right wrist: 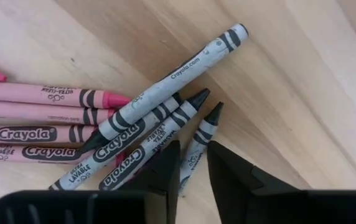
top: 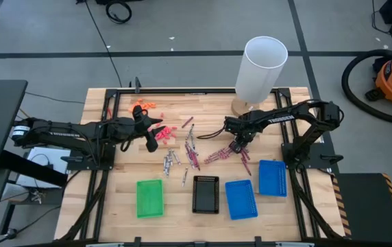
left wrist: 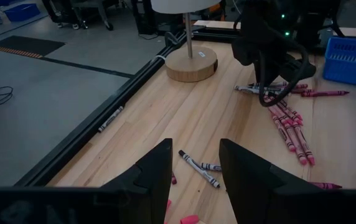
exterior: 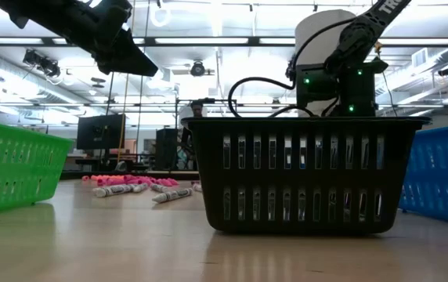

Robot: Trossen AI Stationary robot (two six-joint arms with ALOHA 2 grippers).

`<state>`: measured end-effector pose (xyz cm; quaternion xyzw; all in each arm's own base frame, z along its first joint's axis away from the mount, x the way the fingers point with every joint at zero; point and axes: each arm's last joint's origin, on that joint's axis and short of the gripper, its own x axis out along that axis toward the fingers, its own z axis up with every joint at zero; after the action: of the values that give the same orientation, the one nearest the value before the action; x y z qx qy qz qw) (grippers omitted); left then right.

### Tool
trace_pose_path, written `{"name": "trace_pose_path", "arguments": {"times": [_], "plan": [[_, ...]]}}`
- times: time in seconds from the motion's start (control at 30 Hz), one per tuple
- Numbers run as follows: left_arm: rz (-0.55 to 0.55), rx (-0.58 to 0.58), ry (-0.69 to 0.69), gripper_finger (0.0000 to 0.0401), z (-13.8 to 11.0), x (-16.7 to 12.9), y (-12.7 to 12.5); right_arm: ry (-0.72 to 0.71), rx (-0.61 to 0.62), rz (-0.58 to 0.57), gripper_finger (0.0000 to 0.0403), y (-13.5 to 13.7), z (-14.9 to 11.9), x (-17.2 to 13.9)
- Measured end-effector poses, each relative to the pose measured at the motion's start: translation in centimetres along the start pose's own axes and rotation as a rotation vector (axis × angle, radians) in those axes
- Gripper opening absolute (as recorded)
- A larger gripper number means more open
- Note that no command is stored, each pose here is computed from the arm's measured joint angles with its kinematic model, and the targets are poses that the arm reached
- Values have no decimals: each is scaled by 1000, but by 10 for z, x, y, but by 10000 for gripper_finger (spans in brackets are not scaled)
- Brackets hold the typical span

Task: Sort crayons
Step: Put the black crayon into the right blue bin

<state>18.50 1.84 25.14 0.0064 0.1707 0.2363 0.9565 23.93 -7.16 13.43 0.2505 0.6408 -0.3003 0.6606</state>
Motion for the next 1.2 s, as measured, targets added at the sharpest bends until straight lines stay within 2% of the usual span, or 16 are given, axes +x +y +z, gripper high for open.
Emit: {"name": "trace_pose_path", "arguments": {"times": [0.27, 0.43, 0.5, 0.6, 0.7, 1.0, 1.2], "plan": [[0, 5, 0, 144, 0, 0, 0, 3, -37, 16, 26, 0, 0, 0], [0, 5, 0, 144, 0, 0, 0, 12, -49, 8, 32, 1, 3, -6], [0, 6, 0, 144, 0, 0, 0, 40, -56, -30, 36, -1, 1, -9], [0, 10, 8, 144, -1, 0, 0, 3, -54, -35, 37, 0, 2, -22], [1, 19, 25, 144, -3, 0, 0, 8, -50, -26, 37, 0, -7, -33], [1, 60, 55, 144, -7, 8, -3, -141, -16, 111, 38, 17, -42, -81], [0, 90, 41, 144, -6, 10, -4, -158, 12, 182, 38, 25, -71, -101]]}}
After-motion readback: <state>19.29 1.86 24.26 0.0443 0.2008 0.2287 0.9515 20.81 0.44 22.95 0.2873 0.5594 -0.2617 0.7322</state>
